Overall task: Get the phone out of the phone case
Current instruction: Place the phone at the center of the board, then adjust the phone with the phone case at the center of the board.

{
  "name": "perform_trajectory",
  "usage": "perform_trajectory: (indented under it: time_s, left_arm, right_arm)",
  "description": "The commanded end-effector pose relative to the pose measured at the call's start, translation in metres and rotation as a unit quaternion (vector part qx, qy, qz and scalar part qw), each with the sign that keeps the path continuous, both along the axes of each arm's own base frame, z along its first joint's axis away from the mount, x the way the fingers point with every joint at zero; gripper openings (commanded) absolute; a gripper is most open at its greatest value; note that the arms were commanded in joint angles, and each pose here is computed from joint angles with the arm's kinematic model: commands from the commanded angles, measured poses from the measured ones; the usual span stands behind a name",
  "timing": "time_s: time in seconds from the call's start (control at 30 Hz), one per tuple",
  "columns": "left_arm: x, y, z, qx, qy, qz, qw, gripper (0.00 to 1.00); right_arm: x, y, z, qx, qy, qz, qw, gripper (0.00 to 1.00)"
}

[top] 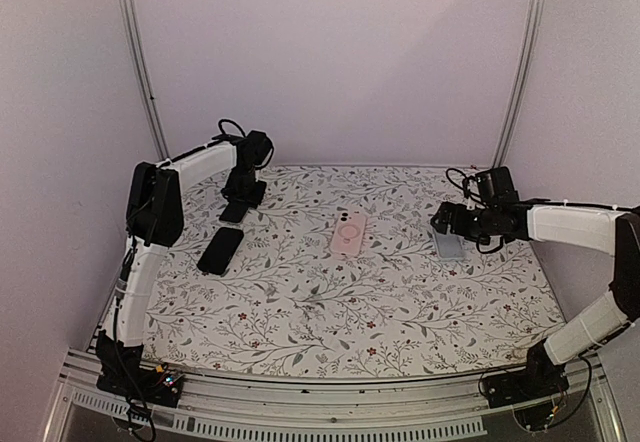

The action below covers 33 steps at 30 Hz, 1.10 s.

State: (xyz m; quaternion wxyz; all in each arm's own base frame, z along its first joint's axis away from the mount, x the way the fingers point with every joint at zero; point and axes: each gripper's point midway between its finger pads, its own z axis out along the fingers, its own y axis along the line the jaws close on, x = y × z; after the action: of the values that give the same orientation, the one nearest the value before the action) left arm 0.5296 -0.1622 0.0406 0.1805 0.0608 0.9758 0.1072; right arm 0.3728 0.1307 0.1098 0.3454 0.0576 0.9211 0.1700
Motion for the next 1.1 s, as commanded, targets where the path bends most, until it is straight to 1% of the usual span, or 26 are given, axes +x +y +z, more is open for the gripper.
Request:
perform_trajectory:
  time_s: [0.0,0.07,0.13,0.23,0.33,0.5,0.8,1.0,1.07]
  left_arm:
    - [0.003,-0.021,0.038,-0.058,-0.041,-0.014,0.997,0.42]
    - [-0.001,-0.029,0.045,-0.085,-0.048,-0.02,0.995,0.44]
    - [-0.006,-0.038,0.052,-0.121,-0.057,-0.025,0.991,0.49]
    - [-0.016,-0.051,0.065,-0.176,-0.072,-0.035,0.981,0.51]
    - [-0.029,-0.062,0.073,-0.223,-0.075,-0.045,0.971,0.55]
    - [-0.054,-0.074,0.088,-0.288,-0.081,-0.056,0.953,0.56]
    - [-0.095,-0.074,0.113,-0.339,-0.099,-0.076,0.933,0.56]
    - [-0.113,-0.072,0.12,-0.352,-0.102,-0.093,0.926,0.56]
    - [-0.116,-0.071,0.123,-0.352,-0.107,-0.099,0.925,0.56]
  right_arm:
    - [0.007,0.019,0.004,-0.011,-0.004,0.011,1.0,0.99]
    - [0.008,0.029,0.003,-0.015,-0.002,0.019,1.0,0.99]
    - [0.012,0.04,0.003,-0.022,-0.003,0.022,1.0,0.99]
    - [0.016,0.058,0.0,-0.028,0.001,0.029,0.999,0.99]
    - [0.018,0.08,-0.006,-0.033,0.008,0.041,0.999,0.99]
    - [0.022,0.118,-0.017,-0.044,0.017,0.058,0.997,0.99]
    - [0.034,0.185,-0.045,-0.072,0.031,0.078,0.994,0.99]
    - [0.041,0.22,-0.056,-0.087,0.034,0.084,0.992,0.99]
    - [0.043,0.227,-0.066,-0.101,0.04,0.083,0.991,0.99]
